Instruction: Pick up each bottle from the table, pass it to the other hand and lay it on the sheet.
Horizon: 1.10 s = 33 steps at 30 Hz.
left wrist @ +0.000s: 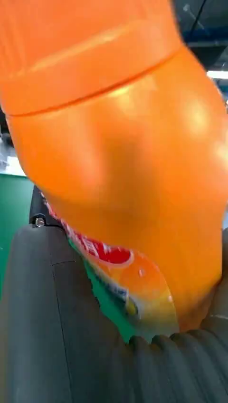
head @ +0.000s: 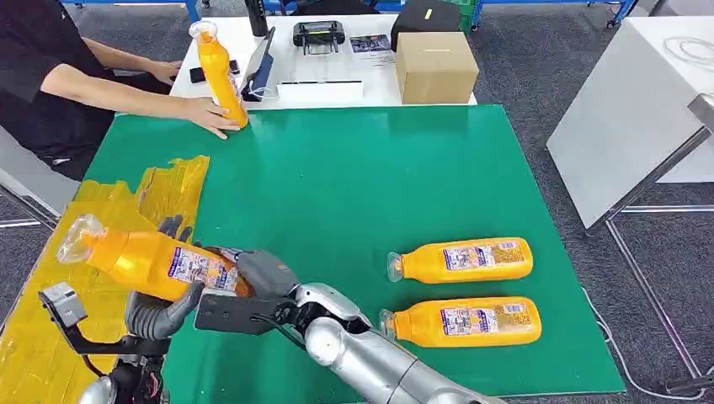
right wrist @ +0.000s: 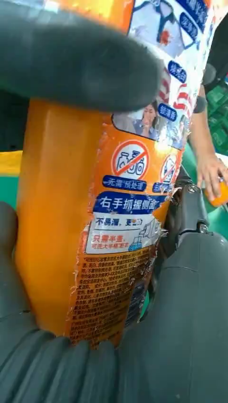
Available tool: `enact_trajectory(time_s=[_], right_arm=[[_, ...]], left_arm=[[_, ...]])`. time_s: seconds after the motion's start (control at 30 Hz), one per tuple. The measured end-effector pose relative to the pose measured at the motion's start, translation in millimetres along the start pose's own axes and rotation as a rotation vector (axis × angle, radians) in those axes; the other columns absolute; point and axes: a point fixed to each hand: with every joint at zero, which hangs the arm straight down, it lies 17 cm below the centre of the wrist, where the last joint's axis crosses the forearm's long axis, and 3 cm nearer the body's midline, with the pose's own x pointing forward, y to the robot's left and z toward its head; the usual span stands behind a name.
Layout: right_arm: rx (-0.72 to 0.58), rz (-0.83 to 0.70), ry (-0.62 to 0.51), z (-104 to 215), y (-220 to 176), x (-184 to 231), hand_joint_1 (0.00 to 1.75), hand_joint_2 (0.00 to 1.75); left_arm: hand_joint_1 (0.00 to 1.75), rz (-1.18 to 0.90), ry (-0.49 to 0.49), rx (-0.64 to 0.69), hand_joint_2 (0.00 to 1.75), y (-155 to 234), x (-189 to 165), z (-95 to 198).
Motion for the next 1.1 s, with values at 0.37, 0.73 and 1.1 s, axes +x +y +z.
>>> enact_trajectory(time_s=[0.37, 0.73, 1.1], right_arm=[[0.055, 0.016, 0.015, 1.6, 23.6, -5.7, 1.75, 1.75], [0.073, 0.024, 0.021, 1.8, 30.4, -9.0, 1.75, 1.75], [0.050, 0.030, 0.018, 0.7, 25.8, -9.0, 0.00, 1.75]], left_arm=[[1.75, 0.038, 0.028, 0.012, 1.75, 3.0, -6.8, 11.2], [1.75, 0.045, 0.030, 0.019, 1.75, 5.6, -7.0, 15.6], [1.75, 0.035, 0.011, 0.016, 1.75, 6.0, -3.1, 16.0]])
